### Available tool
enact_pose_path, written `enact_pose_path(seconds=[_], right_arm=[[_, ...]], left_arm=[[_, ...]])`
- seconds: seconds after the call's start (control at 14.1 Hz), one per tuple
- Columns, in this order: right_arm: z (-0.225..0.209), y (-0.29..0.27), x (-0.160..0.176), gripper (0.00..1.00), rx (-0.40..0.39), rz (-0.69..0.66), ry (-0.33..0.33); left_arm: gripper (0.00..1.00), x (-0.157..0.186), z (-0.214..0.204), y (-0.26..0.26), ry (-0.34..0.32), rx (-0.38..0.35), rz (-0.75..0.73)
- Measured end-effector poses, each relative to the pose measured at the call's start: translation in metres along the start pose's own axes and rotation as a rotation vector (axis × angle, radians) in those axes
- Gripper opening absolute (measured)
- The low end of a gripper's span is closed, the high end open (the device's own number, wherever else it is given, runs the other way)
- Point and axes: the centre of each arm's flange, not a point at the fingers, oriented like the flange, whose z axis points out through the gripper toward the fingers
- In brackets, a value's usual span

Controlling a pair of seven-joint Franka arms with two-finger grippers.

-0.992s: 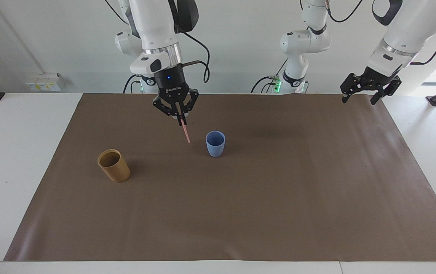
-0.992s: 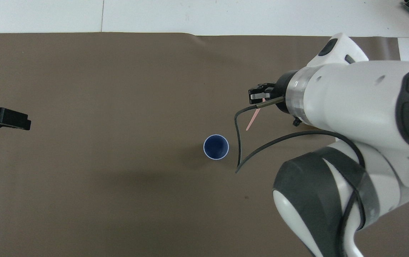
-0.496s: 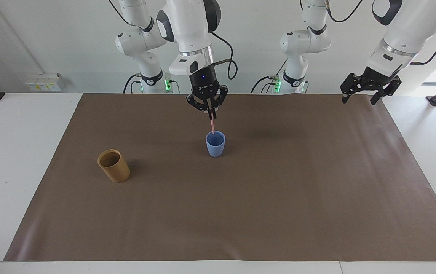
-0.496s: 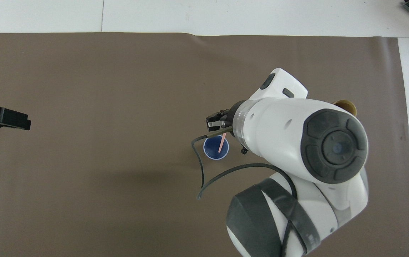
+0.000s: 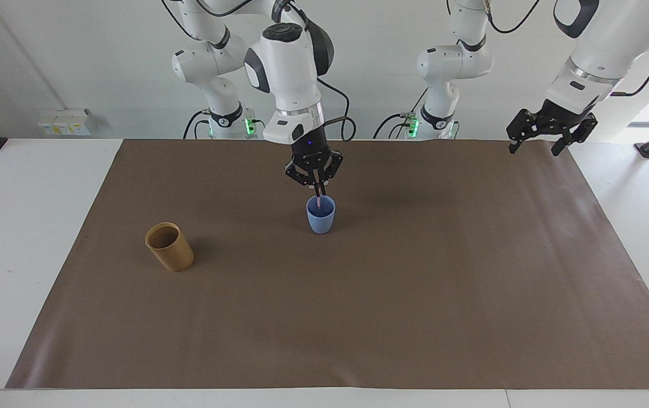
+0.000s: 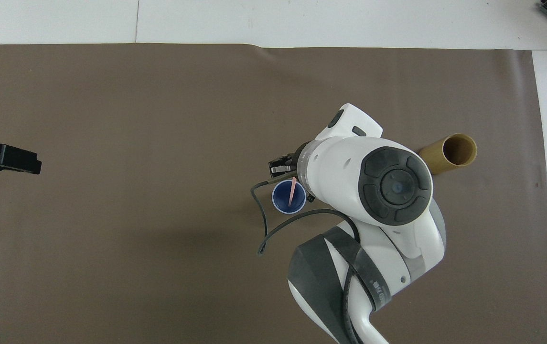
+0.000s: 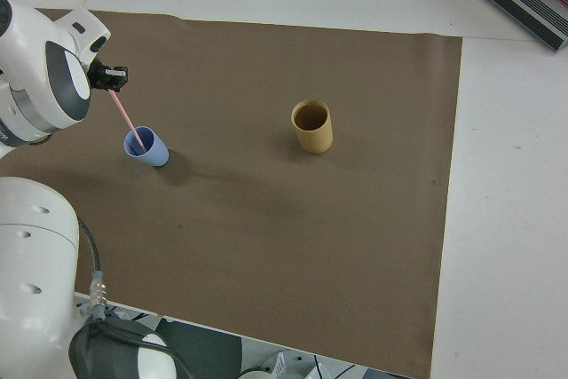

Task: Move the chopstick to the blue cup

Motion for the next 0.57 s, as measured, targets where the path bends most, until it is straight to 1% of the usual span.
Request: enact_pose_path(seconds=[0.07,0.14,0.28,0.35,0.57], right_arm=[[0.0036,0.0004,0.0,0.09,-0.002,0.001,-0.005],[0.0049,0.0008,0.0,0.14,-0.003,0.001,-0.007],[0.005,0.0014,0.0003,0.33,-0.003,0.002,-0.007],[0.005,0.002,0.0006,0.33,-0.004,0.003,-0.006],[0.0007,0.0058,0.0062,0.59,-0.001,0.011,0.01]], left_arm=[[1.0,0.0,0.0,0.0,0.0,0.0,0.0],[1.0,0.0,0.0,0.0,0.0,0.0,0.0],[1.0,0.0,0.0,0.0,0.0,0.0,0.0],[1.0,0.0,0.0,0.0,0.0,0.0,0.0],[1.0,0.0,0.0,0.0,0.0,0.0,0.0]])
